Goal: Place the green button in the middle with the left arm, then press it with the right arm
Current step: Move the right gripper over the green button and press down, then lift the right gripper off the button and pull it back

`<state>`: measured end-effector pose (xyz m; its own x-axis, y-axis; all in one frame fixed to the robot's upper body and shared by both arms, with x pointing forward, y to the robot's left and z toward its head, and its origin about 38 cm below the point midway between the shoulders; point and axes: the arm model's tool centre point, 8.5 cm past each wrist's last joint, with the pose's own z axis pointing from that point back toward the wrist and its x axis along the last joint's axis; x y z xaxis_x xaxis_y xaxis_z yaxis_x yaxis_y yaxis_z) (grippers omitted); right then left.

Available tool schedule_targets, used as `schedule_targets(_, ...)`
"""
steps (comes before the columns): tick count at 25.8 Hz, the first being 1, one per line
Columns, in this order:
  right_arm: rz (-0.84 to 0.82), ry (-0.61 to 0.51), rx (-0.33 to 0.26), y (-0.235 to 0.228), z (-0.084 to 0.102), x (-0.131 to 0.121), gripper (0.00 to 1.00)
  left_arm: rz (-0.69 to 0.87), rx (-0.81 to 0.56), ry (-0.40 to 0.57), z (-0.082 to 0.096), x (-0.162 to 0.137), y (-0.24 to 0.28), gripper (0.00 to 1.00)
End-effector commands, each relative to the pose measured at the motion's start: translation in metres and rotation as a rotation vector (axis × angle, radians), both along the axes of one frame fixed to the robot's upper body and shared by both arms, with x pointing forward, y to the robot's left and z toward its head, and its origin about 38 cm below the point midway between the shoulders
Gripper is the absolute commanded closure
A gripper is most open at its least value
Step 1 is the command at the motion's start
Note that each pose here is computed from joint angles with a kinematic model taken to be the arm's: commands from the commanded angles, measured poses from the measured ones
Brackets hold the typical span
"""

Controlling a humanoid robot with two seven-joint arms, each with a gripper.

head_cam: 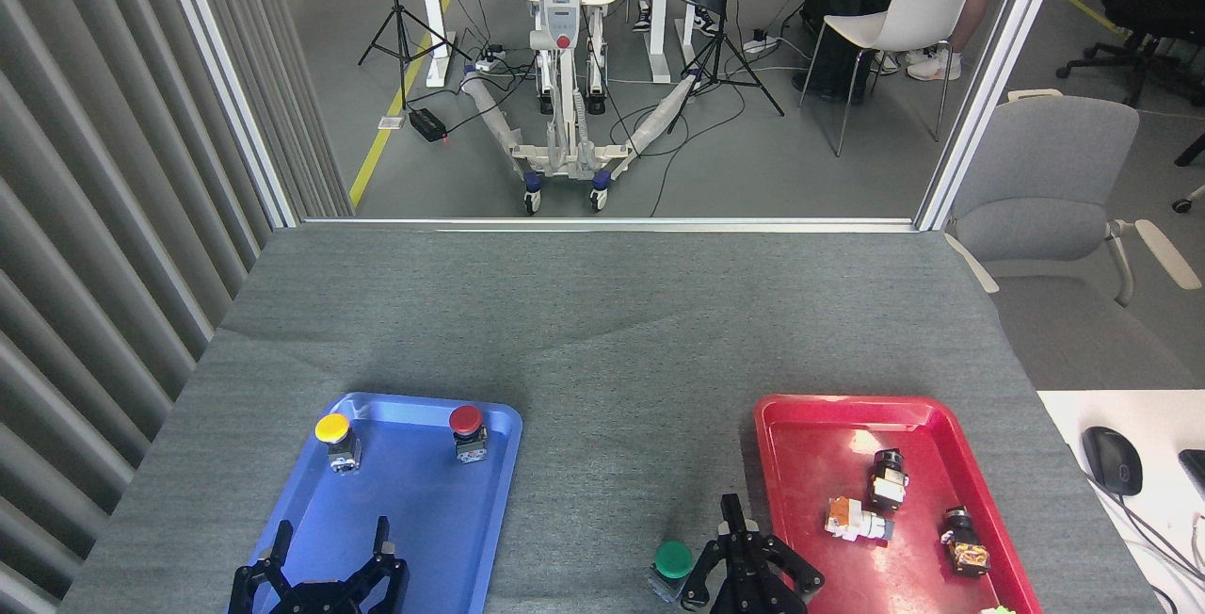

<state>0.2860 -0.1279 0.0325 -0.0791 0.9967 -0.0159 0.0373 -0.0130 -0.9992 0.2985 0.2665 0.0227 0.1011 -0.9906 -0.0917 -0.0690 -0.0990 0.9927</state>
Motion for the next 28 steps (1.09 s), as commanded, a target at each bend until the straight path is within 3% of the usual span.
schedule_targets(1,-0.065,-0.007,-0.025,-0.028,0.001,-0.001,0.01,-0.003,0.006,-0.018,0.002,0.000,0.001,0.01)
schedule_targets(7,-0.140,0.007,-0.058,-0.061,-0.002,-0.006,0.00,0.003,0.010,-0.036,0.003,0.000,0.001,0.01)
schedule_targets(28,-0.154,0.027,-0.079,-0.075,-0.007,-0.014,0.00,0.031,-0.026,-0.042,0.007,0.004,0.015,0.01)
